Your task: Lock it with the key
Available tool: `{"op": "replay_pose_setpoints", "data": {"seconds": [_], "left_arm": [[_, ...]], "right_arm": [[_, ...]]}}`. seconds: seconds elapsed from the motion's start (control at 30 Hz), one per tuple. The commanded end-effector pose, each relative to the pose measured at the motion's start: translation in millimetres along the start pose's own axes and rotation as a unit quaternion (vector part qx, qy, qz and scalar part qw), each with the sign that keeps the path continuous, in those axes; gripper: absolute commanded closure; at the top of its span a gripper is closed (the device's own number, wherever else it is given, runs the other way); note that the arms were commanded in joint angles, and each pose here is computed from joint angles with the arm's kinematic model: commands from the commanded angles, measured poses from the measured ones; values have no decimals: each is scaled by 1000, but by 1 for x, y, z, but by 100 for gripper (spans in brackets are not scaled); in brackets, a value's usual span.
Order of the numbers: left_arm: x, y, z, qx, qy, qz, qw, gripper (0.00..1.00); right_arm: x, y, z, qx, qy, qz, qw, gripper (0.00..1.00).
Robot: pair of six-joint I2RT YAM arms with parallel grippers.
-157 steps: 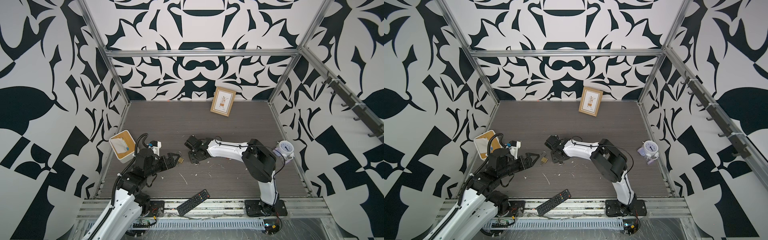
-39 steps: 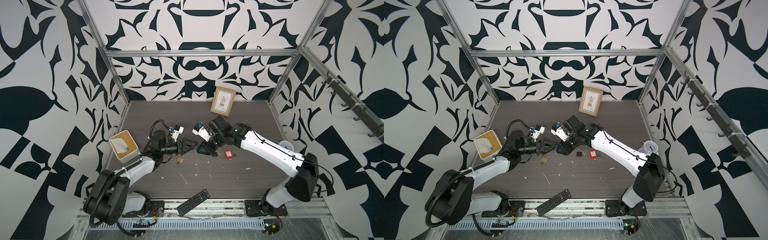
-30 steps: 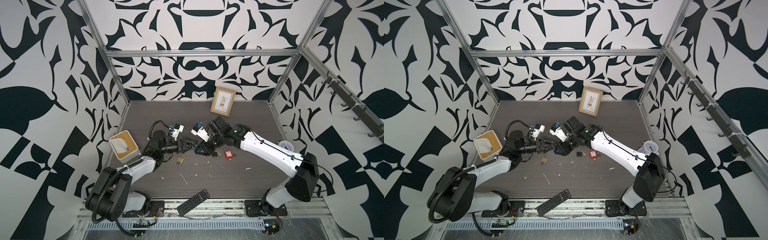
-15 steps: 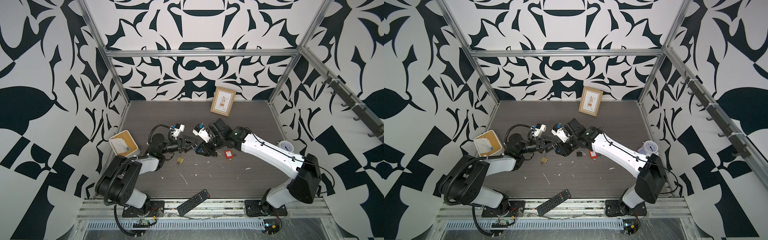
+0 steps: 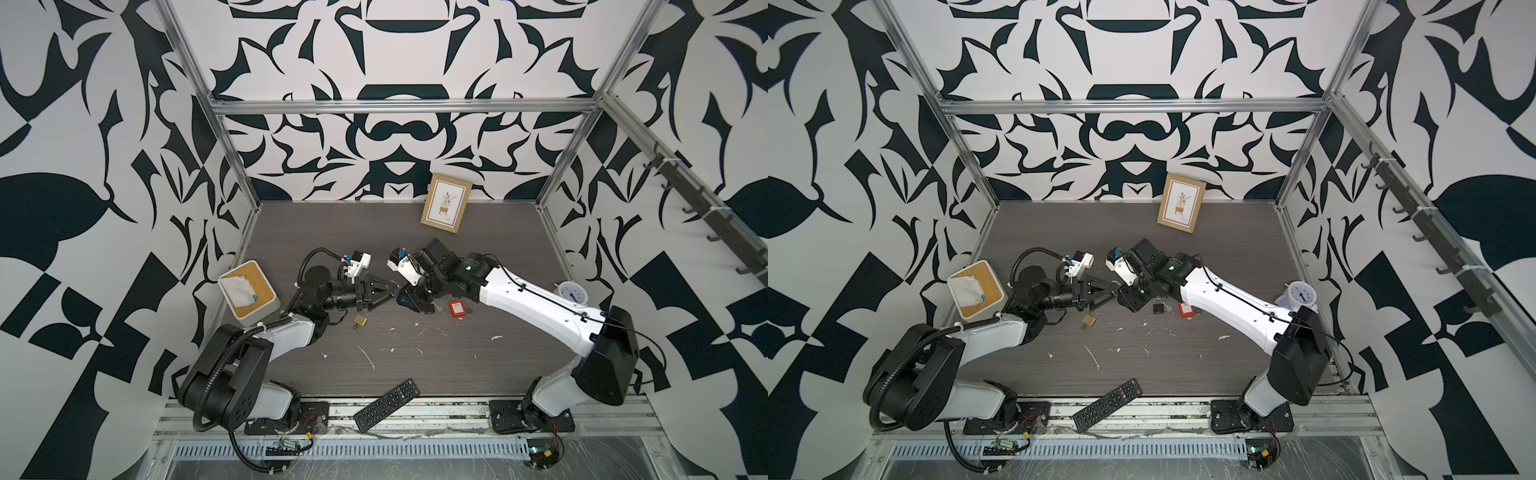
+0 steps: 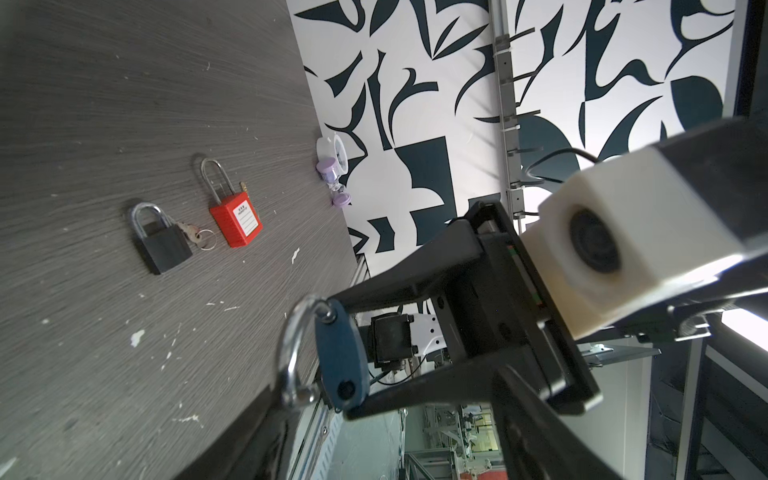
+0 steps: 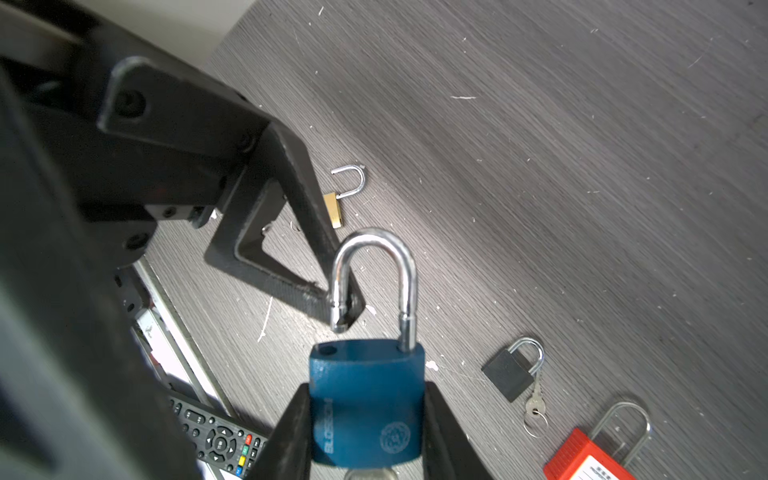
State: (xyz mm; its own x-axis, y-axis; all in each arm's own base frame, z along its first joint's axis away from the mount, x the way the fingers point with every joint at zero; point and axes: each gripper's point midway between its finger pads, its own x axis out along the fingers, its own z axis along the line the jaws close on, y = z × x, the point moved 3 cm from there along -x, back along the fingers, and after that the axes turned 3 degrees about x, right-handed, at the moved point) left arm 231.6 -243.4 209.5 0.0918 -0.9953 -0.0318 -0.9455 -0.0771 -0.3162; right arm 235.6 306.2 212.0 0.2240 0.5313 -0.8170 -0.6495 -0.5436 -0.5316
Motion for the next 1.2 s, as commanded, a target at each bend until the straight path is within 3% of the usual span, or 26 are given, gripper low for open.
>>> {"op": "replay_pose_setpoints", "data": {"seconds": [0.0,0.27,0.6,0.87,1.17], "left_arm": [[1,3,-4,15,-24,12,1000,25],[-6,9,-13,31,-52,9,998,28],[-9,9,-8,26,-79,1,997,49],[-9,9,-3,26,-93,2,995,58],[-11,10,-7,28,-94,4,995,73]], "right_arm": [[-13,-24,9,-39,12,-38,998,100],[-12,-26,18,-62,14,-41,997,100],[-17,-24,29,-71,-4,-55,996,100],[-16,-25,42,-89,-16,-56,994,100],[-13,-29,37,-87,13,-59,994,100]]}}
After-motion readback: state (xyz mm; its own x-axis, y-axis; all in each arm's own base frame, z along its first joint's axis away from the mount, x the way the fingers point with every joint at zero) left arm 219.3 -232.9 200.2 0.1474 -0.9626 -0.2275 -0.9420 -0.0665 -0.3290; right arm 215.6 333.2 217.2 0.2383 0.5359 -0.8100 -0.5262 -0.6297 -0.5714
